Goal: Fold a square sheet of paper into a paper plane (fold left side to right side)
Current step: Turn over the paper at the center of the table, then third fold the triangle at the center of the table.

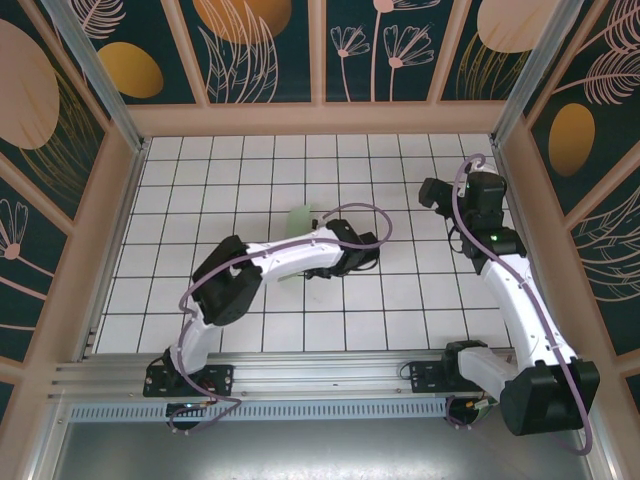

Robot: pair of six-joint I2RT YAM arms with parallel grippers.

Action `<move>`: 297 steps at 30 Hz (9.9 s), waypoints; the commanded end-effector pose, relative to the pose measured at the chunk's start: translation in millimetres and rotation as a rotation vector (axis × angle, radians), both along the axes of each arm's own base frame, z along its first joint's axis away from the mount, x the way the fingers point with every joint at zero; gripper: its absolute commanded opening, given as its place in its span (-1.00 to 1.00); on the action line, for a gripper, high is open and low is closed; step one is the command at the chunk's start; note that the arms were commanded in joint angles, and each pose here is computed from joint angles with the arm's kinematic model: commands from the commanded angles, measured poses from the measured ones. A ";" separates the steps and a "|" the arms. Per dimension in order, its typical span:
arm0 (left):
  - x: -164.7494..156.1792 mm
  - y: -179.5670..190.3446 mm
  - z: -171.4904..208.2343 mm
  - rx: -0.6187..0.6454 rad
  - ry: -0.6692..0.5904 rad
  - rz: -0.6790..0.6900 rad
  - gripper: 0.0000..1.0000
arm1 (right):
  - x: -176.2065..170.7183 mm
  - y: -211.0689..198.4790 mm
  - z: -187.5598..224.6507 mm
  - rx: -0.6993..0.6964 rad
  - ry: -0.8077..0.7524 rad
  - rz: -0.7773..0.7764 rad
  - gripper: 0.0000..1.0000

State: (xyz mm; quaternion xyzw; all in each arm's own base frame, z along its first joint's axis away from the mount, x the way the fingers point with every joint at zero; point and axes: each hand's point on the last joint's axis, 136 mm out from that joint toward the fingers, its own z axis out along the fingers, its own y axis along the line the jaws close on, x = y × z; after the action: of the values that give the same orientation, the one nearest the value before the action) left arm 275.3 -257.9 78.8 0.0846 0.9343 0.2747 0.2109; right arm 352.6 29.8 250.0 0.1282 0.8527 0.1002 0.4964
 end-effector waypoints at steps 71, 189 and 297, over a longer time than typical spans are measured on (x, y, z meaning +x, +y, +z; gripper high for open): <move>61.2 18.4 -0.3 -1.462 0.038 -0.056 0.37 | 67.0 269.2 -218.0 0.298 0.576 0.633 -0.56; 48.3 -15.8 -41.7 -1.295 0.195 0.177 0.09 | 56.9 256.1 -259.1 0.199 0.662 0.671 -0.67; 125.2 -55.3 -14.4 -1.347 0.281 -0.086 -0.58 | -92.0 301.1 -187.8 -0.272 0.106 1.117 -1.00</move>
State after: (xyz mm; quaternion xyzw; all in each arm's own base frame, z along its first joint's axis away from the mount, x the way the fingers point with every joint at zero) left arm 413.1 -301.0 78.2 -0.0286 0.9093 -0.3911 0.1392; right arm 258.9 324.0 58.2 -0.4096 0.8184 0.2071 0.3457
